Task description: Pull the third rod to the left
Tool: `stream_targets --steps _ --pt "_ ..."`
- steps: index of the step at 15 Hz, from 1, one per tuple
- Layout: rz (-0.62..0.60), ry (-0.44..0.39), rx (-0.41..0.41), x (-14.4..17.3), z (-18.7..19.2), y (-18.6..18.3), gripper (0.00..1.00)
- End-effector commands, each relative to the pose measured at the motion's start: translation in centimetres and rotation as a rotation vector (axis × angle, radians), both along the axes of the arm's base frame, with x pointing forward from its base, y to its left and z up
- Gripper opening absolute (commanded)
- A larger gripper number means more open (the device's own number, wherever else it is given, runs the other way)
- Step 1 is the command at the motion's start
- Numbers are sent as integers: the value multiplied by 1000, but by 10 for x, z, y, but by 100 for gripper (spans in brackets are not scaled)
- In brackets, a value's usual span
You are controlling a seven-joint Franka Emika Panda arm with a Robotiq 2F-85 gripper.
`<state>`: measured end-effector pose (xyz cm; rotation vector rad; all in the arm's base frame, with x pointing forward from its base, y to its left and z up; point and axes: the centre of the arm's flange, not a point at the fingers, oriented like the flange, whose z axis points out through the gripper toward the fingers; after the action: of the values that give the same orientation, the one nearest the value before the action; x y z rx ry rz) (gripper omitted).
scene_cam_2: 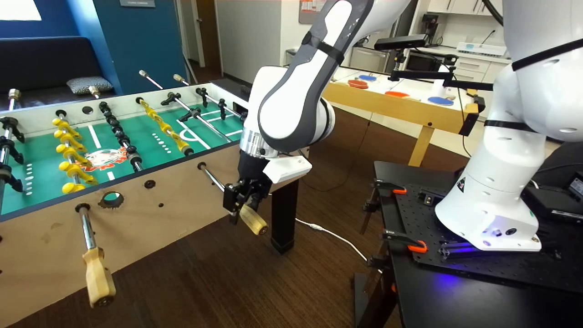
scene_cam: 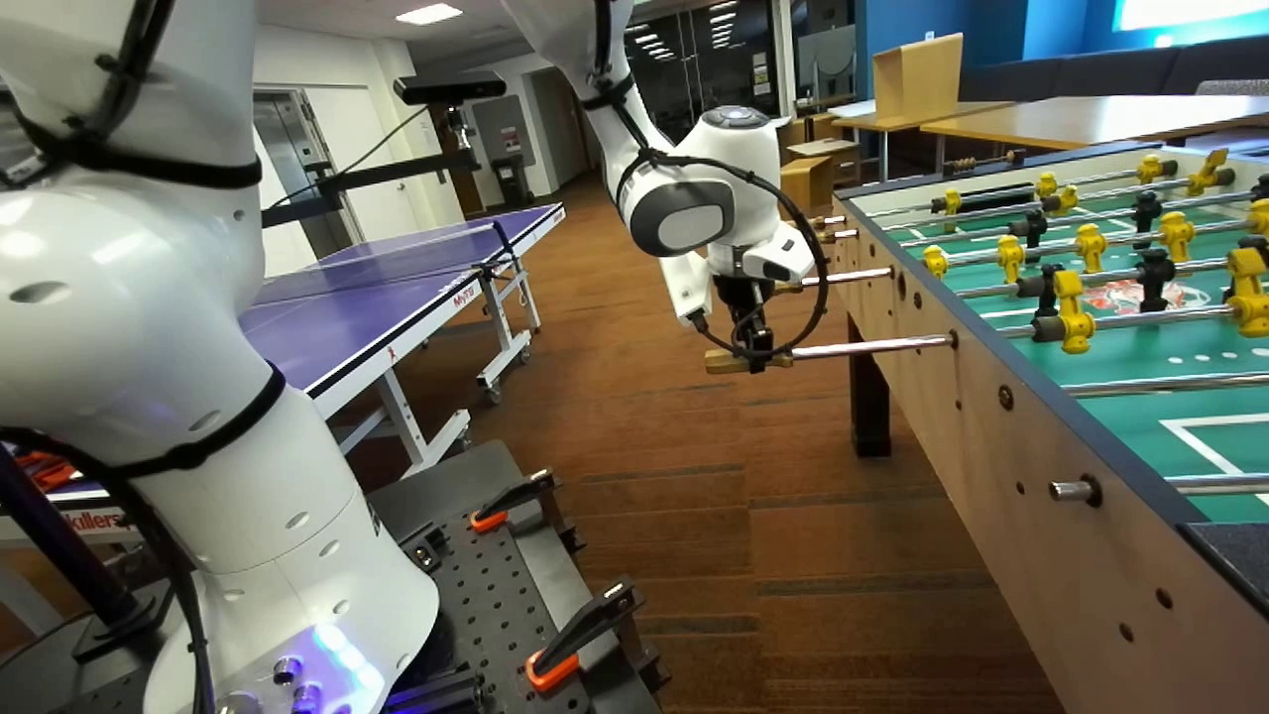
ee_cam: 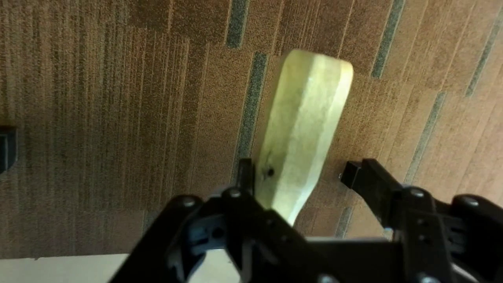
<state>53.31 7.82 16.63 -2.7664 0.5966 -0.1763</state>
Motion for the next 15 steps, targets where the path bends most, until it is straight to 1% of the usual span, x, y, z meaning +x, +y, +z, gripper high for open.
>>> stream_targets --steps 1,4,8,11,15 --pt "20 -43 13 -29 56 23 100" --pt "25 -47 -15 -47 102 34 100" --pt "-11 -73 -59 -66 153 37 100" --pt "-38 -55 -89 -77 182 28 100" --pt "-82 -19 -142 -81 211 12 100"
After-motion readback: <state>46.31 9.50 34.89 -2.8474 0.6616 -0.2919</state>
